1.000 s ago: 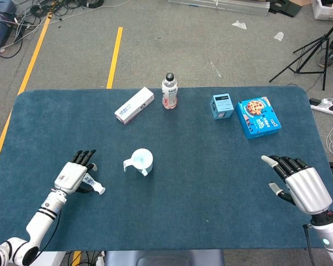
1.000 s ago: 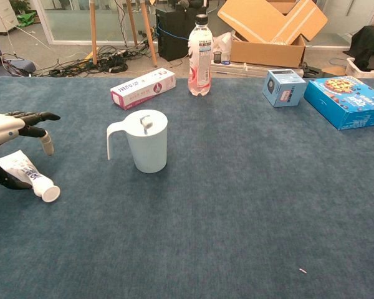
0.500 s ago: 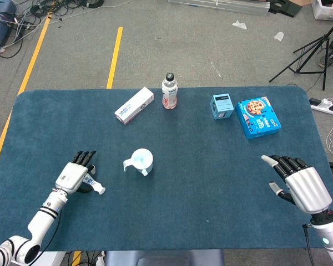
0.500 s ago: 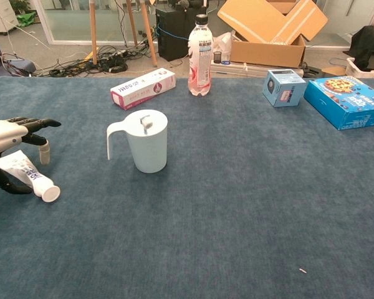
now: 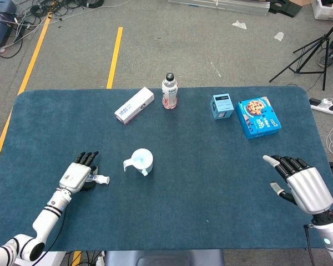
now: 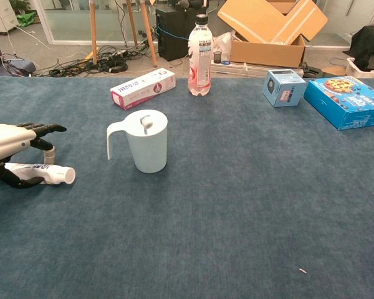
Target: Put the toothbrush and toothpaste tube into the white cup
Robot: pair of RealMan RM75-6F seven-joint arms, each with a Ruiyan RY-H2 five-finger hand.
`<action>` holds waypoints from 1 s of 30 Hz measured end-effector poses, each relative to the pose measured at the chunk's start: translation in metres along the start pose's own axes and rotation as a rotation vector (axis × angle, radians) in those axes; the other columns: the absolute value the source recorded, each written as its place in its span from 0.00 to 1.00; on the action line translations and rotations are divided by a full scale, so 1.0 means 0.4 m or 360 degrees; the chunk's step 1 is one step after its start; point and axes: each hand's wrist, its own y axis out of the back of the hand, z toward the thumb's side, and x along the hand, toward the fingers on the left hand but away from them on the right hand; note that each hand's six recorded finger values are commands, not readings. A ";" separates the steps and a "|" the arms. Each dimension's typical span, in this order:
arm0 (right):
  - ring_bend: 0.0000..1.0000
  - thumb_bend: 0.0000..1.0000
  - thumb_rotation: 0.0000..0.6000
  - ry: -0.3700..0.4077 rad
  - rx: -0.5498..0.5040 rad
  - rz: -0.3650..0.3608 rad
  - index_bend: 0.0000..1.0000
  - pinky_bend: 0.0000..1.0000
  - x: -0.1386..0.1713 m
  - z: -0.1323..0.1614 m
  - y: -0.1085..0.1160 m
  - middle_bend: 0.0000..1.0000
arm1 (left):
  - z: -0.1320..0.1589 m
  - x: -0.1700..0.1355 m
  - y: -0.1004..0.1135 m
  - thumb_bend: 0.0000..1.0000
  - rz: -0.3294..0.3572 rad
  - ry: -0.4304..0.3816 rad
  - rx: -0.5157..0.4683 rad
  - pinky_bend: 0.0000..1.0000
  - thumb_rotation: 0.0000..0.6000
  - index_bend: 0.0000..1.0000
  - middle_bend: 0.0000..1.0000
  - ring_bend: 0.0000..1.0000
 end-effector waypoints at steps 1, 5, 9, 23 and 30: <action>0.34 0.20 1.00 -0.0001 0.0000 -0.0002 0.25 0.47 0.001 0.000 0.001 0.32 | 0.000 0.001 -0.001 0.41 -0.0003 0.0005 0.0001 0.00 1.00 0.49 0.00 0.00; 0.34 0.20 1.00 -0.0002 -0.0003 -0.0005 0.25 0.47 0.002 -0.002 0.002 0.32 | -0.003 0.002 -0.003 0.43 -0.0013 0.0026 -0.0009 0.00 1.00 0.53 0.00 0.00; 0.34 0.20 1.00 -0.0002 -0.0005 -0.0002 0.25 0.47 0.003 -0.002 0.000 0.32 | -0.007 0.001 -0.002 0.44 -0.0007 0.0040 -0.0021 0.00 1.00 0.57 0.00 0.00; 0.34 0.20 1.00 0.0008 -0.0005 -0.0013 0.25 0.47 0.000 0.005 0.005 0.32 | -0.059 -0.036 0.043 0.46 0.0150 0.0177 -0.0332 0.00 1.00 0.64 0.00 0.00; 0.34 0.20 1.00 0.0018 -0.0003 -0.0003 0.25 0.47 -0.005 0.012 0.002 0.32 | -0.095 -0.068 0.105 0.46 0.0296 0.0255 -0.0576 0.00 1.00 0.65 0.00 0.00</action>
